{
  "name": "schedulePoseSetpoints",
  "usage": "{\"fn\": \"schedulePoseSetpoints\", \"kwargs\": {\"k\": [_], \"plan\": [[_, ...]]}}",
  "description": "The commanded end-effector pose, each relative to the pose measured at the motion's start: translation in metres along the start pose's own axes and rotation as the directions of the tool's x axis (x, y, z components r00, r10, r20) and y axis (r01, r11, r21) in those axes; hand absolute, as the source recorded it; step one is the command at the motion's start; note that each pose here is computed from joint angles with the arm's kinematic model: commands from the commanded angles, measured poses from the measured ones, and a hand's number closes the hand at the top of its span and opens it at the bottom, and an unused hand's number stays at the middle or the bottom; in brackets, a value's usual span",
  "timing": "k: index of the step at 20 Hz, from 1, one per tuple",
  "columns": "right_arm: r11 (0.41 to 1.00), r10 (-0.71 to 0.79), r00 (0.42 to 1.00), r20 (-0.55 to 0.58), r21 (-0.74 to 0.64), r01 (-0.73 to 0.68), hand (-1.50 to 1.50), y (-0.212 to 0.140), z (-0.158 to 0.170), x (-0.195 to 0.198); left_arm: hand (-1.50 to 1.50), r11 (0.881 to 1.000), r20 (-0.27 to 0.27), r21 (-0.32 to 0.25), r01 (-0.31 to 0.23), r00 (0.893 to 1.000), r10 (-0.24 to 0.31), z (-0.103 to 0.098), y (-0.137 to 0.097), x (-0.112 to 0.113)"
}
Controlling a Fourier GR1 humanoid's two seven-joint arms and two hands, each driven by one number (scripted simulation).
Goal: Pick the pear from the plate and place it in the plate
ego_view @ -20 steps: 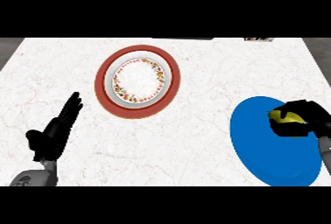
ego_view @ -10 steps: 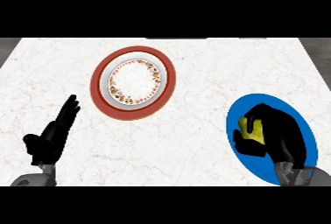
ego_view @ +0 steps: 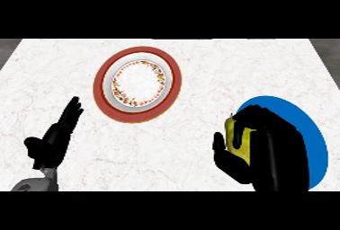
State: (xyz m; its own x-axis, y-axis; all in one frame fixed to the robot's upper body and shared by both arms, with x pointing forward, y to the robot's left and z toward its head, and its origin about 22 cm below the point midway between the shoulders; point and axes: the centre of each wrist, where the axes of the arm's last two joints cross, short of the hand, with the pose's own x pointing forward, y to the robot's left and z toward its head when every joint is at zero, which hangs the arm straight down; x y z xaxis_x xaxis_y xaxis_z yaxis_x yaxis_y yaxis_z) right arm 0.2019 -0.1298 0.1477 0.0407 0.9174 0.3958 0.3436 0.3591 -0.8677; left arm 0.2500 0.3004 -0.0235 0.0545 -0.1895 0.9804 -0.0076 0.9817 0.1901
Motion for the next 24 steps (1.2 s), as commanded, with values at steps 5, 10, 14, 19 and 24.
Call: {"fn": "schedulePoseSetpoints", "kwargs": {"k": [5,10,14,19,24], "plan": [[0.999,-0.035,0.999,0.001,-0.037,0.035,1.5,-0.008,-0.016,0.059,0.0,1.0,0.013,0.005,-0.001,1.0,0.0,0.004,0.003,-0.007],[0.999,-0.051,0.998,0.029,-0.003,0.051,1.5,0.005,-0.04,0.104,0.0,1.0,0.002,-0.027,-0.009,1.0,0.01,-0.004,0.012,0.001],[0.996,-0.072,0.996,0.054,0.057,0.069,1.5,0.023,-0.062,0.117,0.0,1.0,0.025,-0.019,-0.003,1.0,0.003,-0.022,0.006,0.005],[0.989,-0.126,0.992,0.013,0.077,0.125,1.5,0.064,-0.098,0.126,0.0,0.999,0.017,-0.039,0.008,1.0,-0.007,-0.003,-0.009,0.005],[0.988,-0.131,0.991,0.014,0.087,0.129,1.5,0.094,-0.121,0.137,0.0,0.999,0.017,-0.047,-0.007,1.0,0.008,-0.008,-0.012,0.003]]}}
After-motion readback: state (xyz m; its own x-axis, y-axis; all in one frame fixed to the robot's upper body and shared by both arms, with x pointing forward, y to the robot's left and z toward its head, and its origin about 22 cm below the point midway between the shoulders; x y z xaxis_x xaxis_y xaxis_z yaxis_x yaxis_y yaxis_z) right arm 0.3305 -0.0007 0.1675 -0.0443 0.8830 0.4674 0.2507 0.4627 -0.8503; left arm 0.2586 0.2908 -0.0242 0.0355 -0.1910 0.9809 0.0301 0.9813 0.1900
